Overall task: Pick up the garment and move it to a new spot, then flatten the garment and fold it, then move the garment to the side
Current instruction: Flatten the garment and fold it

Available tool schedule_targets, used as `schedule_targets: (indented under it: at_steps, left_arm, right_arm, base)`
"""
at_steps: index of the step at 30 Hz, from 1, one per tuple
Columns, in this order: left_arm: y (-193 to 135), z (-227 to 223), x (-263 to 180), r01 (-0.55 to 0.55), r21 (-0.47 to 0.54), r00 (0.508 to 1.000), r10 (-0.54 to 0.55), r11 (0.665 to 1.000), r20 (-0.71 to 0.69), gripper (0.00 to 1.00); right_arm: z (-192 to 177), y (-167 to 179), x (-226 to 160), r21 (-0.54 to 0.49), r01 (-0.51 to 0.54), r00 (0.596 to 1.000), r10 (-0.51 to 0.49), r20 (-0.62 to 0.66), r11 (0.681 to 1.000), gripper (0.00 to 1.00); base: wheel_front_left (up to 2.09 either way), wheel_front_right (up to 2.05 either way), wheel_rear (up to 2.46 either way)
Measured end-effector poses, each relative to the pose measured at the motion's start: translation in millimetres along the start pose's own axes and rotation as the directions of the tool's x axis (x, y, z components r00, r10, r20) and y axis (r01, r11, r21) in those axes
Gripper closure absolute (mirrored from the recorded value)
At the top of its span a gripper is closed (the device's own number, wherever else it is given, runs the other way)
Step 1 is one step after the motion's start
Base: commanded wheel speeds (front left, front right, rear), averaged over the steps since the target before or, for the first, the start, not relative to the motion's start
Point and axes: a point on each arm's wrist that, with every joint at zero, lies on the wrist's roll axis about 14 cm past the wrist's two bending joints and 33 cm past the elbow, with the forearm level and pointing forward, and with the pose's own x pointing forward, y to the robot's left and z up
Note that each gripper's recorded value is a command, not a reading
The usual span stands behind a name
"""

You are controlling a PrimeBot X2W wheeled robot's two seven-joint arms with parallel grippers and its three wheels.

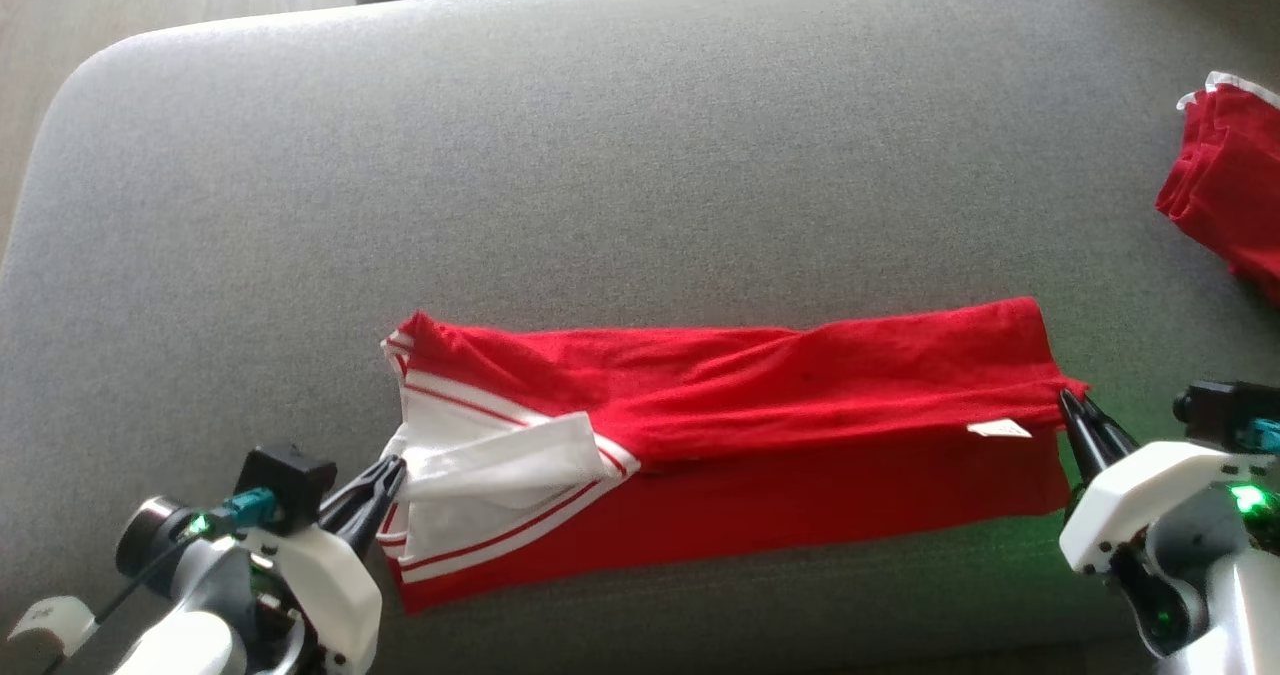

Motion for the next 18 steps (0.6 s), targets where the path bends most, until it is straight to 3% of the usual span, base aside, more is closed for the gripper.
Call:
schedule_targets:
  at_steps: [5,6,7,8,9,10,11,18]
  left_arm:
    - [-7.4,-5.4,-3.3,0.017,-0.007,1.000,-0.017,1.000,-0.021,1.00]
    - [-9.0,-7.7,-3.9,0.021,-0.008,0.999,-0.021,1.000,-0.029,1.00]
    - [-10.8,-9.4,-4.3,0.026,-0.008,0.999,-0.026,1.000,-0.034,1.00]
    - [-13.3,-11.0,-4.4,0.037,-0.006,0.998,-0.037,0.999,-0.041,1.00]
    - [-15.0,-12.3,-4.5,0.042,-0.006,0.998,-0.042,0.999,-0.048,0.86]
    - [-15.3,-12.6,-4.7,0.042,-0.006,0.998,-0.042,0.999,-0.048,0.25]
    - [-14.9,-12.6,-4.9,0.040,-0.006,0.998,-0.041,0.999,-0.048,0.00]
    - [-4.9,-7.1,-6.6,0.005,-0.009,1.000,-0.005,1.000,-0.030,0.00]
  right_arm:
    - [-1.8,-4.7,-3.7,0.004,0.012,1.000,-0.012,-0.015,1.000,1.00]
    - [-1.7,-3.8,-3.7,0.003,0.010,1.000,-0.010,-0.018,1.000,0.88]
    - [-2.2,-3.4,-3.7,0.004,0.010,1.000,-0.010,-0.024,1.000,0.47]
    - [-3.7,-3.4,-3.9,0.007,0.011,0.999,-0.010,-0.035,1.000,0.00]
    - [-4.0,-4.1,-4.1,0.012,0.014,0.999,-0.014,-0.036,1.000,0.00]
    - [-3.6,-4.7,-4.3,0.016,0.018,0.999,-0.017,-0.035,1.000,0.00]
    - [-3.5,-5.8,-4.6,0.013,0.023,0.999,-0.023,-0.037,1.000,0.00]
    - [16.7,-17.0,-7.5,-0.012,0.065,0.997,-0.065,0.029,0.998,0.00]
  base:
    - [0.00,0.00,0.00]
    - [0.00,0.00,0.00]
    - [0.00,0.00,0.00]
    - [0.00,0.00,0.00]
    - [0.00,0.00,0.00]
    - [0.00,0.00,0.00]
    - [0.00,0.00,0.00]
    - [0.00,0.00,0.00]
